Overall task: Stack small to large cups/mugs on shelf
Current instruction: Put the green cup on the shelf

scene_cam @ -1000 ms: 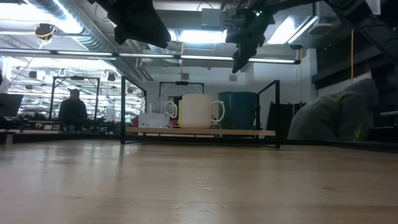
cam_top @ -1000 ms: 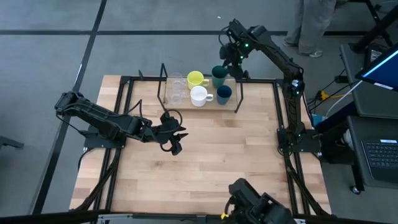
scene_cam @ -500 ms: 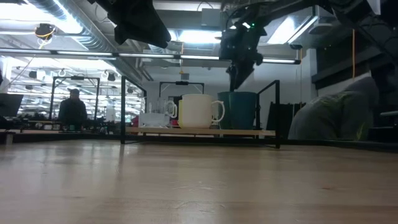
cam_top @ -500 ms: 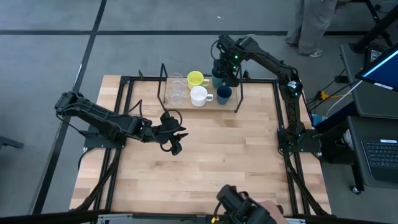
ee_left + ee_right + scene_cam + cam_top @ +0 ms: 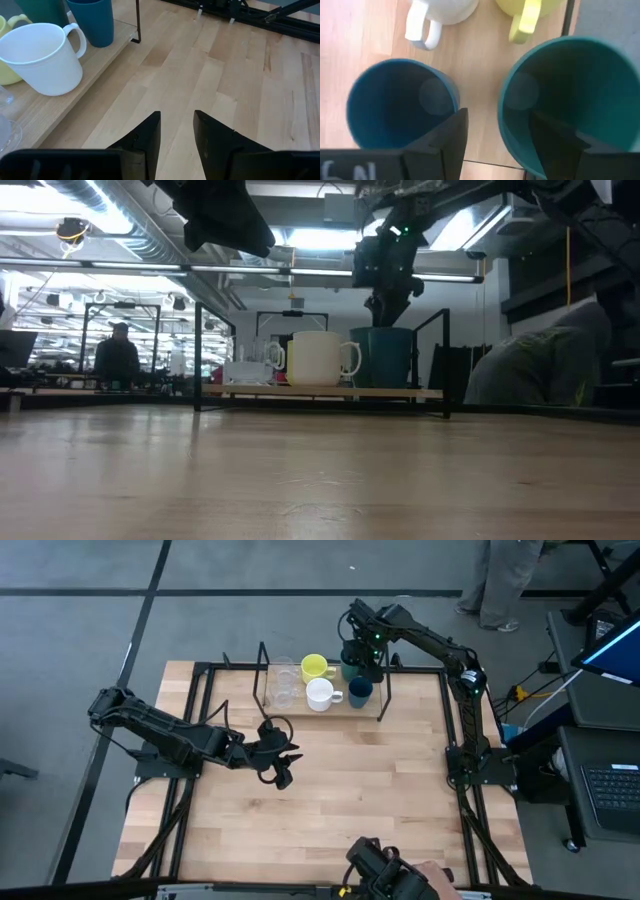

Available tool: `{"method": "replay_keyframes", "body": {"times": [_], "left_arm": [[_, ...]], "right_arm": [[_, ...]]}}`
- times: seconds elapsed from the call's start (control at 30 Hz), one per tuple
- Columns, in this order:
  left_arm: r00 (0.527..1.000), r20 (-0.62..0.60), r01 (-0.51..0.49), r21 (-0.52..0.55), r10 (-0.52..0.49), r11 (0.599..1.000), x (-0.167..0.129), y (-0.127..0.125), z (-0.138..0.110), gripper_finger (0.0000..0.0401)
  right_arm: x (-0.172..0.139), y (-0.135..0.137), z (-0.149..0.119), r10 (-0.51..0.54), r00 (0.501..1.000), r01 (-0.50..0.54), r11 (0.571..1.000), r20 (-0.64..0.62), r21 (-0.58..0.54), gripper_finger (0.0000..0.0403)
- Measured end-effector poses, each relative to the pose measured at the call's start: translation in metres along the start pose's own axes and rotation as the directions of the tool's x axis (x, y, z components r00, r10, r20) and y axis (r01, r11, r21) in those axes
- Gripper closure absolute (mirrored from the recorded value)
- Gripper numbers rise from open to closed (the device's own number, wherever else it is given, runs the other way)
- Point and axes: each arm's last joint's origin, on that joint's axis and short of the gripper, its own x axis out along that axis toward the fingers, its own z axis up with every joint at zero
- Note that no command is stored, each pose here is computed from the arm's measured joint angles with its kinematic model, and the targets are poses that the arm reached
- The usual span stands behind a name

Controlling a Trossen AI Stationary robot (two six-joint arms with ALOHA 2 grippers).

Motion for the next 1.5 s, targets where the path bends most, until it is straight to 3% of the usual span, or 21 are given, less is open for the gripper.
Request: {"method": "replay_keyframes", "body": {"times": [0.13, 0.47, 0.63, 0.97, 1.5], "left_arm": [[1.000, 0.000, 0.000, -0.001, 0.000, 1.000, 0.000, 0.000, 0.000, 0.0291], [1.000, 0.000, 0.000, -0.001, 0.000, 1.000, 0.000, 0.000, 0.000, 0.0291], [1.000, 0.000, 0.000, 0.000, 0.000, 1.000, 0.000, 0.000, 0.000, 0.0291], [1.000, 0.000, 0.000, 0.001, 0.000, 1.000, 0.000, 0.000, 0.000, 0.0291], [1.000, 0.000, 0.000, 0.000, 0.000, 1.000, 0.000, 0.000, 0.000, 0.0291]], "right_arm": [[0.012, -0.002, -0.004, -0.028, 0.999, 0.028, 1.000, -0.036, -0.008, 0.0195], [0.005, -0.004, 0.000, -0.064, 0.998, 0.064, 0.998, -0.013, -0.016, 0.0204], [0.006, -0.002, 0.000, -0.046, 0.999, 0.046, 0.999, -0.027, -0.016, 0.0253], [0.005, 0.000, -0.001, -0.035, 0.999, 0.035, 0.999, -0.040, -0.012, 0.0390], [0.002, 0.008, -0.003, 0.010, 0.997, -0.008, 1.000, -0.081, 0.015, 0.0388]]}}
